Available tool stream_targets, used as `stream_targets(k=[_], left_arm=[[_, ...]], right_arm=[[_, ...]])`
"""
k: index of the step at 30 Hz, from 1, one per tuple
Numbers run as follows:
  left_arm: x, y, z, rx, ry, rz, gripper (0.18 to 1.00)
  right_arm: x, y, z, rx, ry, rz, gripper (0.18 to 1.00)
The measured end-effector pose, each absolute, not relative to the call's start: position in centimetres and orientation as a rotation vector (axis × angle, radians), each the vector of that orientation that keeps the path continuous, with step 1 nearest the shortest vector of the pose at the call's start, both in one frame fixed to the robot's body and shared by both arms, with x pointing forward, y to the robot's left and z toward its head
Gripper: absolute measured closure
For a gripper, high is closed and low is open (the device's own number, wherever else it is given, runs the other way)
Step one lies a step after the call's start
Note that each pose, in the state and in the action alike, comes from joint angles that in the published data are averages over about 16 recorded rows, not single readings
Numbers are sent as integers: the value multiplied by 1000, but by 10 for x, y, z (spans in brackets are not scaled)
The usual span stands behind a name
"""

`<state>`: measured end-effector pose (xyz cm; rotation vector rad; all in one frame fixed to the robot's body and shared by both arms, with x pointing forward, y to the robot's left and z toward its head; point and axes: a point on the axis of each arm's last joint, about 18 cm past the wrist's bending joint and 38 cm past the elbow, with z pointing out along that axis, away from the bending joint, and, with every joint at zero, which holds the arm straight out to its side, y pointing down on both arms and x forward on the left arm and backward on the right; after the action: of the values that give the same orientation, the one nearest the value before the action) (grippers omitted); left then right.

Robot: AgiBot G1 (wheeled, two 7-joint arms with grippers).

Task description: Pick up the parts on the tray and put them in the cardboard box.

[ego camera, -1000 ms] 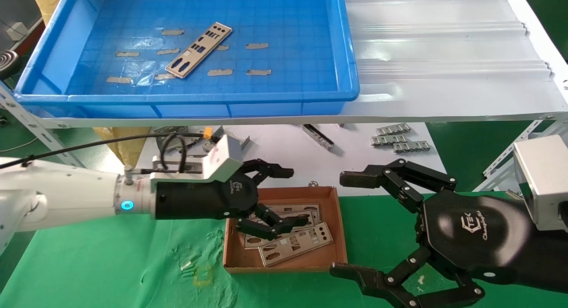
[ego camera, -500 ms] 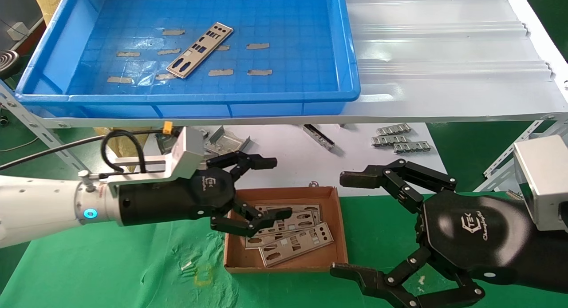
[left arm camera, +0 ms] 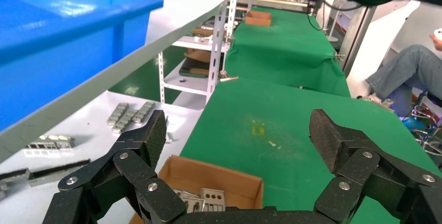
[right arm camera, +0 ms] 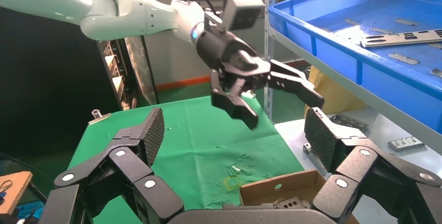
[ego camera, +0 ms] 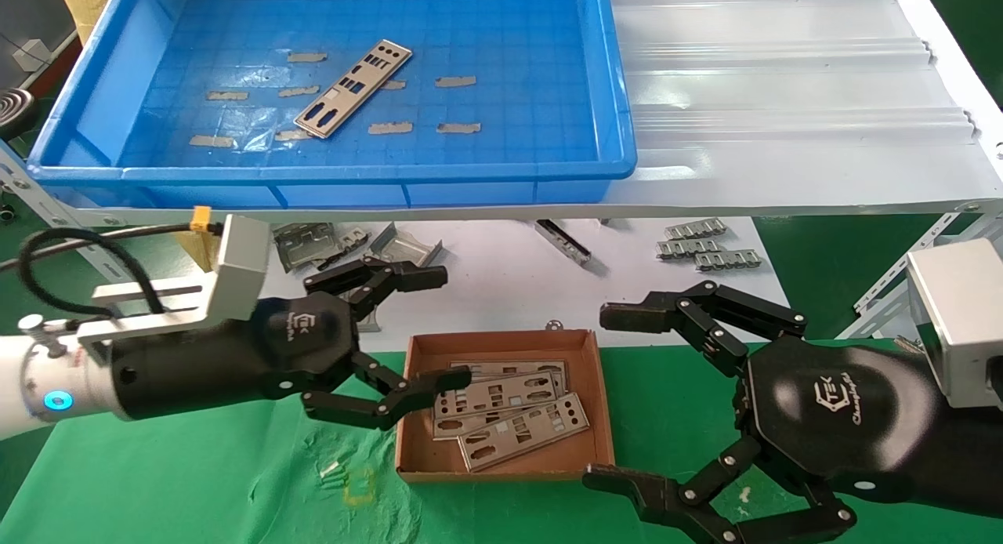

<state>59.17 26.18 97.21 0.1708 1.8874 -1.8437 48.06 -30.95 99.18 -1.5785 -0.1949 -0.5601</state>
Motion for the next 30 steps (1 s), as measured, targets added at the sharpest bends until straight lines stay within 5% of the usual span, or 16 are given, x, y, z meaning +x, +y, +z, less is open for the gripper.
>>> stream_targets(k=[30], left_arm=[[474, 299, 992, 286, 1925, -1796, 184]], right_arm=[[481, -310, 992, -1578, -195, -560, 178]])
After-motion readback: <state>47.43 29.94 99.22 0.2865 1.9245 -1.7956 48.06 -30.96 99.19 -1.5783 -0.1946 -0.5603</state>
